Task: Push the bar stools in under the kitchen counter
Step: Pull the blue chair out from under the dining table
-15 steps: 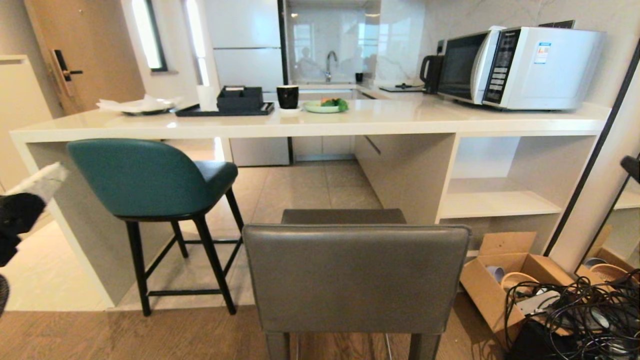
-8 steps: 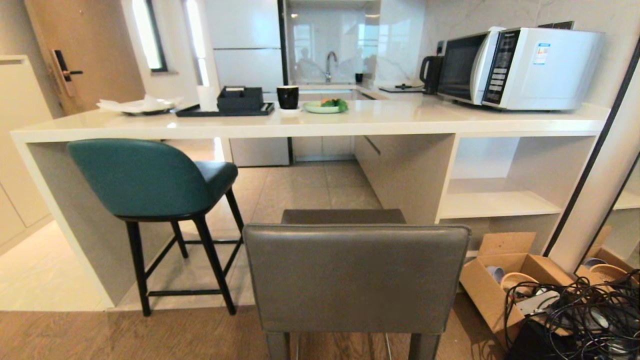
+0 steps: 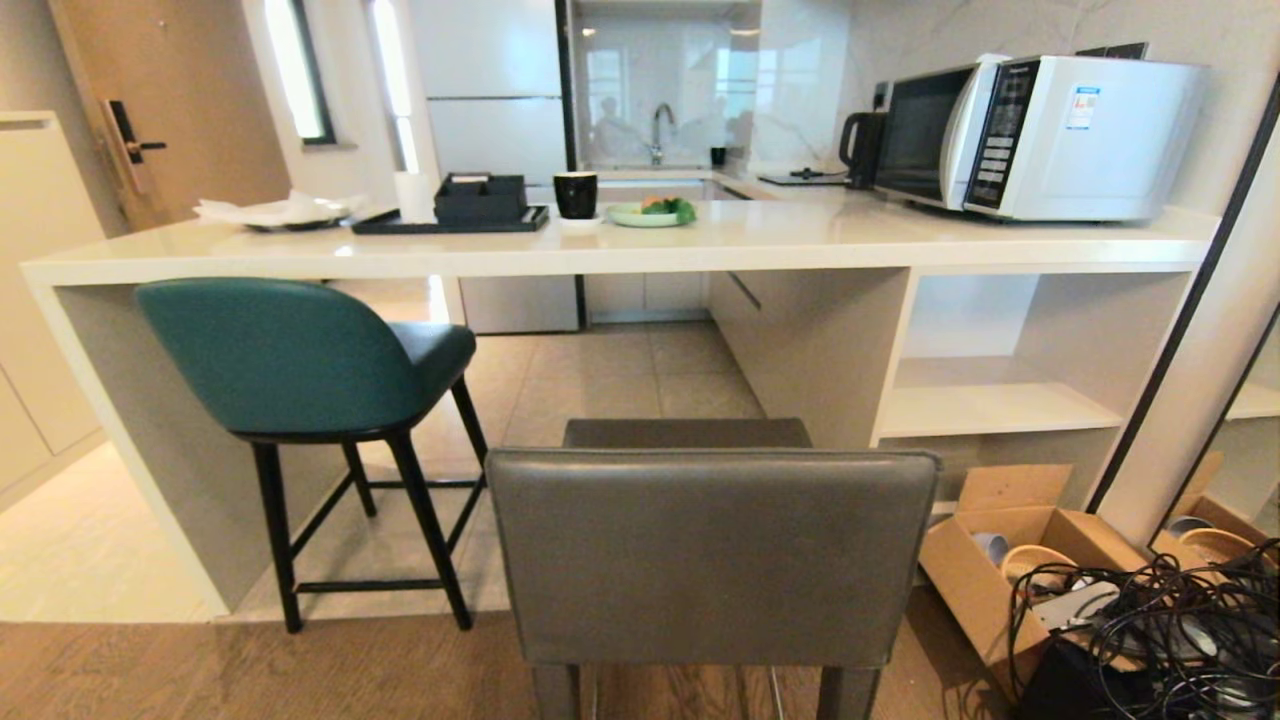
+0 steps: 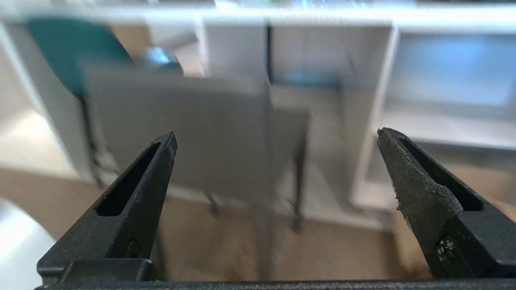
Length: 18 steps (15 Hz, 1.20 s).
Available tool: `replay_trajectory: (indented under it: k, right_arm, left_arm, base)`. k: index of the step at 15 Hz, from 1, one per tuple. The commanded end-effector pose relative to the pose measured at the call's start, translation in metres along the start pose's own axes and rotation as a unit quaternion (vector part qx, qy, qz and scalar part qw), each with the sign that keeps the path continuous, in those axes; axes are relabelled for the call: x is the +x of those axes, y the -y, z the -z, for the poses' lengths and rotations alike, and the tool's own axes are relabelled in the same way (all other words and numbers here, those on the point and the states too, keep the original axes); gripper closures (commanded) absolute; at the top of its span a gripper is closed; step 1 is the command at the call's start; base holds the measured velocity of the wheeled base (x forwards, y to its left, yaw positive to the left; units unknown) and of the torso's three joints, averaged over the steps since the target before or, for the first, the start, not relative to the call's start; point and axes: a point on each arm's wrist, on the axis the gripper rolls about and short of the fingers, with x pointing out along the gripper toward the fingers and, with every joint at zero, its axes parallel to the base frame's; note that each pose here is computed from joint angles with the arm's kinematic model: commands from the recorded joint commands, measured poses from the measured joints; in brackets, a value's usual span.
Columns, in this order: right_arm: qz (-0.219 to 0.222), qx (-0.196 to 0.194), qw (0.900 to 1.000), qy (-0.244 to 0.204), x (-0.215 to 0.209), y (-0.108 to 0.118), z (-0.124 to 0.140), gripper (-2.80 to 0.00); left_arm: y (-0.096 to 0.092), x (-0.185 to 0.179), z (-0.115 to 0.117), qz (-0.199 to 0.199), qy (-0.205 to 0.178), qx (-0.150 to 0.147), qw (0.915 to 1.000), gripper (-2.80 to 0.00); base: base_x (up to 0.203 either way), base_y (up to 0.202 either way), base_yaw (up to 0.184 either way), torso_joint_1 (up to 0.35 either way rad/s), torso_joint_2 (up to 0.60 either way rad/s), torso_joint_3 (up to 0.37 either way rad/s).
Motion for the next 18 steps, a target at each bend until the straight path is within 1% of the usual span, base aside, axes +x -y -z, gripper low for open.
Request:
replay_trajectory:
  k: [1, 2, 3, 4, 5, 6, 7, 8, 9, 10, 11, 14, 16, 18]
  right_arm:
    - [0.008, -0.040, 0.999, -0.007, -0.007, -0.001, 0.038, -2.80]
    - [0.027, -0.053, 0.998, -0.032, -0.001, 0.002, 0.056, -2.80]
    - [0.055, -0.058, 0.995, -0.052, 0.005, 0.005, 0.071, -2.80]
    - [0.081, -0.059, 0.993, -0.068, 0.010, 0.009, 0.085, -2.80]
    - [0.104, -0.062, 0.990, -0.072, 0.015, 0.012, 0.097, -2.80]
    - [0.122, -0.065, 0.988, -0.070, 0.019, 0.014, 0.108, -2.80]
    - [0.135, -0.068, 0.988, -0.042, 0.022, 0.016, 0.109, -2.80]
    - [0.139, -0.067, 0.987, -0.037, 0.022, 0.016, 0.109, -2.80]
    - [0.138, -0.063, 0.987, -0.060, 0.022, 0.016, 0.115, -2.80]
    - [0.139, -0.059, 0.987, -0.062, 0.022, 0.016, 0.115, -2.80]
    - [0.139, -0.054, 0.987, -0.061, 0.022, 0.016, 0.115, -2.80]
    - [0.135, -0.066, 0.987, -0.063, 0.022, 0.016, 0.115, -2.80]
    - [0.138, -0.060, 0.987, -0.063, 0.022, 0.016, 0.115, -2.80]
    - [0.143, -0.047, 0.987, -0.061, 0.022, 0.016, 0.115, -2.80]
  left_arm:
    - [-0.001, 0.002, 0.030, 0.001, -0.023, 0.000, 0.9997, -2.80]
    - [-0.002, 0.006, 0.043, 0.002, -0.039, 0.005, 0.9992, -2.80]
    - [-0.003, 0.010, 0.055, 0.002, -0.046, 0.018, 0.9988, -2.80]
    - [-0.003, 0.013, 0.057, 0.002, -0.027, 0.030, 0.9992, -2.80]
    - [-0.003, 0.013, 0.057, 0.002, -0.018, 0.035, 0.9992, -2.80]
    - [-0.003, 0.013, 0.058, 0.000, -0.021, 0.031, 0.9993, -2.80]
    - [-0.003, 0.013, 0.058, -0.004, -0.021, 0.029, 0.9994, -2.80]
    - [-0.003, 0.013, 0.058, -0.009, -0.023, 0.039, 0.9989, -2.80]
    - [-0.004, 0.013, 0.059, -0.010, -0.028, 0.057, 0.9980, -2.80]
    - [-0.004, 0.013, 0.063, -0.009, -0.044, 0.067, 0.9967, -2.80]
    - [-0.004, 0.012, 0.067, -0.012, -0.068, 0.065, 0.9955, -2.80]
    - [-0.004, 0.012, 0.066, -0.018, -0.067, 0.063, 0.9956, -2.80]
    - [-0.004, 0.013, 0.067, -0.017, -0.063, 0.065, 0.9957, -2.80]
    - [-0.004, 0.013, 0.067, -0.013, -0.063, 0.088, 0.9940, -2.80]
  base:
    - [0.000, 0.000, 0.000, 0.000, 0.00, 0.000]
    - [0.000, 0.000, 0.000, 0.000, 0.00, 0.000]
    - [0.000, 0.000, 0.000, 0.000, 0.00, 0.000]
    - [0.000, 0.000, 0.000, 0.000, 0.00, 0.000]
    - [0.000, 0.000, 0.000, 0.000, 0.00, 0.000]
    - [0.000, 0.000, 0.000, 0.000, 0.00, 0.000]
    - [0.000, 0.000, 0.000, 0.000, 0.00, 0.000]
    - [0.000, 0.000, 0.000, 0.000, 0.00, 0.000]
    - [0.000, 0.000, 0.000, 0.000, 0.00, 0.000]
    - [0.000, 0.000, 0.000, 0.000, 0.00, 0.000]
    - [0.000, 0.000, 0.000, 0.000, 0.00, 0.000]
    - [0.000, 0.000, 0.000, 0.000, 0.00, 0.000]
    - [0.000, 0.000, 0.000, 0.000, 0.00, 0.000]
    - [0.000, 0.000, 0.000, 0.000, 0.00, 0.000]
